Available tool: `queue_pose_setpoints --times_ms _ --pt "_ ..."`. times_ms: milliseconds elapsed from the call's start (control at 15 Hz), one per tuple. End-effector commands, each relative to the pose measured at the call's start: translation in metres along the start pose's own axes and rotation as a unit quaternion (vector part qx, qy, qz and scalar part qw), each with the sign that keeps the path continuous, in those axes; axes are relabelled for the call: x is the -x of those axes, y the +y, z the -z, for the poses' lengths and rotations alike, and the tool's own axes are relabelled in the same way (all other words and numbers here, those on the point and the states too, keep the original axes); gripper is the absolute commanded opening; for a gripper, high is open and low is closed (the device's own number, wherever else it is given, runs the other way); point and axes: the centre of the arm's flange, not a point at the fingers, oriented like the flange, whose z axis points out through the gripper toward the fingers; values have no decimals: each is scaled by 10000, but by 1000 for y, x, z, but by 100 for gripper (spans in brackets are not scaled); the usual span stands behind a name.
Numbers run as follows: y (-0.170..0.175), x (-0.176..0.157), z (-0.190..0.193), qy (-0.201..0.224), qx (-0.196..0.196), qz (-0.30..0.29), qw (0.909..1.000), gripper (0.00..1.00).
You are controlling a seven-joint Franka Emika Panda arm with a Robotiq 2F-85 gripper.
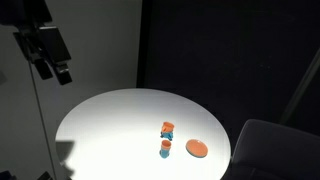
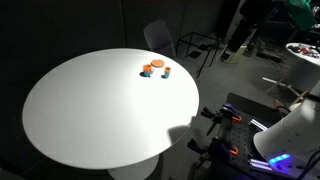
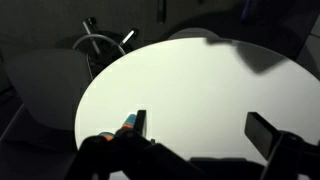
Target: Pick up the stacked blue and orange cups and move them to the left side of the table
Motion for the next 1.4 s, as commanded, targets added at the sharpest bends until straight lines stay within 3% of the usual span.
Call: queue_pose_setpoints --times_ms 0,867,1333 --pt "0 1 -3 -36 -1 5 10000 100" --pt "-1 0 -6 -87 -4 12 10000 100" --pt "6 -43 3 149 61 -28 9999 100"
